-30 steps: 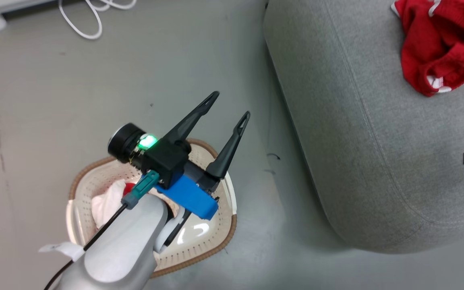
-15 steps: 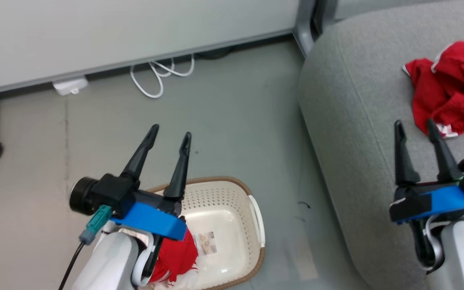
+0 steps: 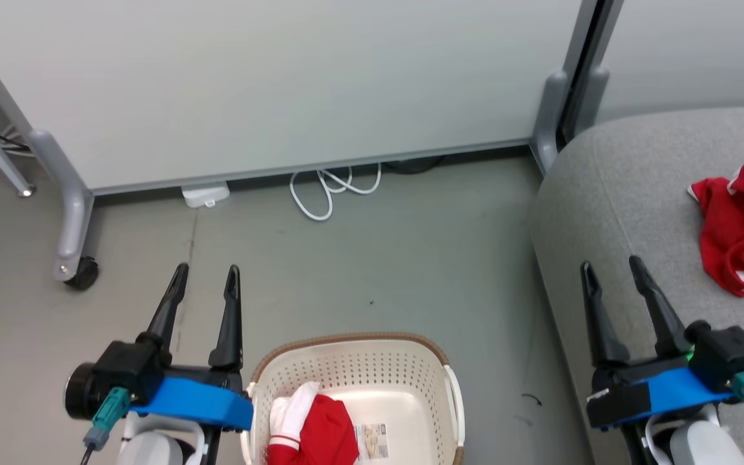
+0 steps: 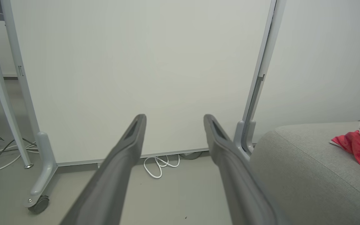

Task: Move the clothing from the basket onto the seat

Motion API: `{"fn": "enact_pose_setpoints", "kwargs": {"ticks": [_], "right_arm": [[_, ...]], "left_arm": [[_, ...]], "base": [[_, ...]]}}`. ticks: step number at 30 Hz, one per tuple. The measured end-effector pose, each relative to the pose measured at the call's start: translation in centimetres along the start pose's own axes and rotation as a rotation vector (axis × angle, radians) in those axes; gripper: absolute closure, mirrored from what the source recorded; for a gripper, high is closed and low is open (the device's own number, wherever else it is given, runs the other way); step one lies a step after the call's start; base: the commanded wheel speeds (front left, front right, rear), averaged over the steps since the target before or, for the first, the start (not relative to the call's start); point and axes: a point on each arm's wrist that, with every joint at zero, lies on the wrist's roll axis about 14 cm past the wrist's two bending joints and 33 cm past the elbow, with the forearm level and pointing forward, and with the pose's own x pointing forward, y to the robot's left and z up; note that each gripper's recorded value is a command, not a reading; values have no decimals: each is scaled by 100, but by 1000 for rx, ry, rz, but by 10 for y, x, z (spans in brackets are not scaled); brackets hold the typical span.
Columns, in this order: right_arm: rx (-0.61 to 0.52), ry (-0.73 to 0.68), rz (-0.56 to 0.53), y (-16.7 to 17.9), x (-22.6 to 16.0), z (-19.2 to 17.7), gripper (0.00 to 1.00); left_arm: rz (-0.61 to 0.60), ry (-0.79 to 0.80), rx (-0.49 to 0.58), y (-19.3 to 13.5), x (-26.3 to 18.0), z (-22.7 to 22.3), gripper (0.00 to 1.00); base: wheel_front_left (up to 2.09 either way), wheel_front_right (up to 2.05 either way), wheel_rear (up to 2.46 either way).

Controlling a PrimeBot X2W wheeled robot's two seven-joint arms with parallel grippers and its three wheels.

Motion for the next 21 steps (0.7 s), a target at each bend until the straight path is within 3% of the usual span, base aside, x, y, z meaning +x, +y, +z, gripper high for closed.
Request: {"fn": "enact_pose_setpoints", "kwargs": {"ticks": [10,21], "right_arm": [[11,-12,39,21,-23,5,0],[22,9,55,31,-35,-2,0]], "left_arm": [[61,1,36,16,-37,3,0],[83,5,34,19,-47,1,0]], "base": [[0,0,0],[0,0,0]]}}
